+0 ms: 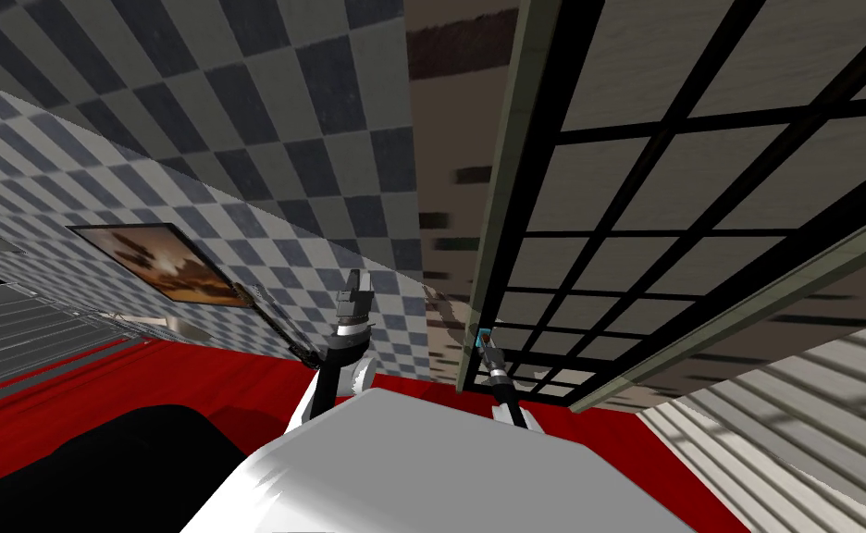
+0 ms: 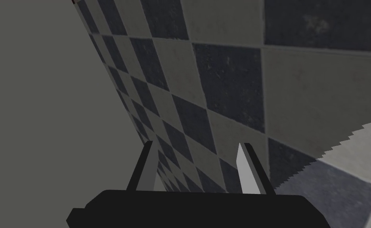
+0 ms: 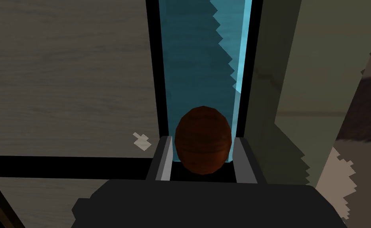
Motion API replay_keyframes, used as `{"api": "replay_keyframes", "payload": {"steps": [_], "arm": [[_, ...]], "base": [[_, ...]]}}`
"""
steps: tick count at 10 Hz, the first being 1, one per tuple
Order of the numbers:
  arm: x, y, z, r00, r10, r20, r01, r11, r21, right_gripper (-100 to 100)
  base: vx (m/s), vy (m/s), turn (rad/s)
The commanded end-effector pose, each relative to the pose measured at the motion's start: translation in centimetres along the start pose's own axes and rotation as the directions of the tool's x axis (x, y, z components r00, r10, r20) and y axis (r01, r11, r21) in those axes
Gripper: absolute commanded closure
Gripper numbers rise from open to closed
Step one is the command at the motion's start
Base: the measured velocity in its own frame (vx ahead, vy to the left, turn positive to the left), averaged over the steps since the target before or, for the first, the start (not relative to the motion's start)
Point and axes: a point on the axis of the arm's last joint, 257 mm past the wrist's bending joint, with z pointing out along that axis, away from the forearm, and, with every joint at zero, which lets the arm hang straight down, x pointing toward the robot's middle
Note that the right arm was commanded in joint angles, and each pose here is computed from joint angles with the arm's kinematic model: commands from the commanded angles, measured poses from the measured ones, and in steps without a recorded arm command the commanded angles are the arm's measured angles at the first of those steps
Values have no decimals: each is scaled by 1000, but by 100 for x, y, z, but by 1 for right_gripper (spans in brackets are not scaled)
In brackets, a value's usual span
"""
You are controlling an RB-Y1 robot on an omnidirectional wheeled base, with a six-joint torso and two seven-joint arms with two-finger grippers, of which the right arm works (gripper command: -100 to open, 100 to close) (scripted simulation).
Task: Pull the door open
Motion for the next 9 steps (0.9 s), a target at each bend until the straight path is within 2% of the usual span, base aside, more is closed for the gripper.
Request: {"api": "replay_keyframes", "payload": {"steps": [1, 3, 4, 7, 9], "arm": [[11, 36, 1, 1000, 3, -4, -3, 1000, -5, 100], [11, 36, 1, 1000, 3, -4, -3, 1000, -5, 100], [3, -35, -3, 999, 33, -1, -33, 999, 5, 100], [3, -84, -8, 997, 83, 0, -83, 996, 12, 100], [4, -145, -15, 990, 138, 2, -138, 990, 21, 100]], "base": [[0, 0, 0], [0, 0, 0], [-41, 6, 83], [-74, 13, 62], [-69, 11, 135]]}}
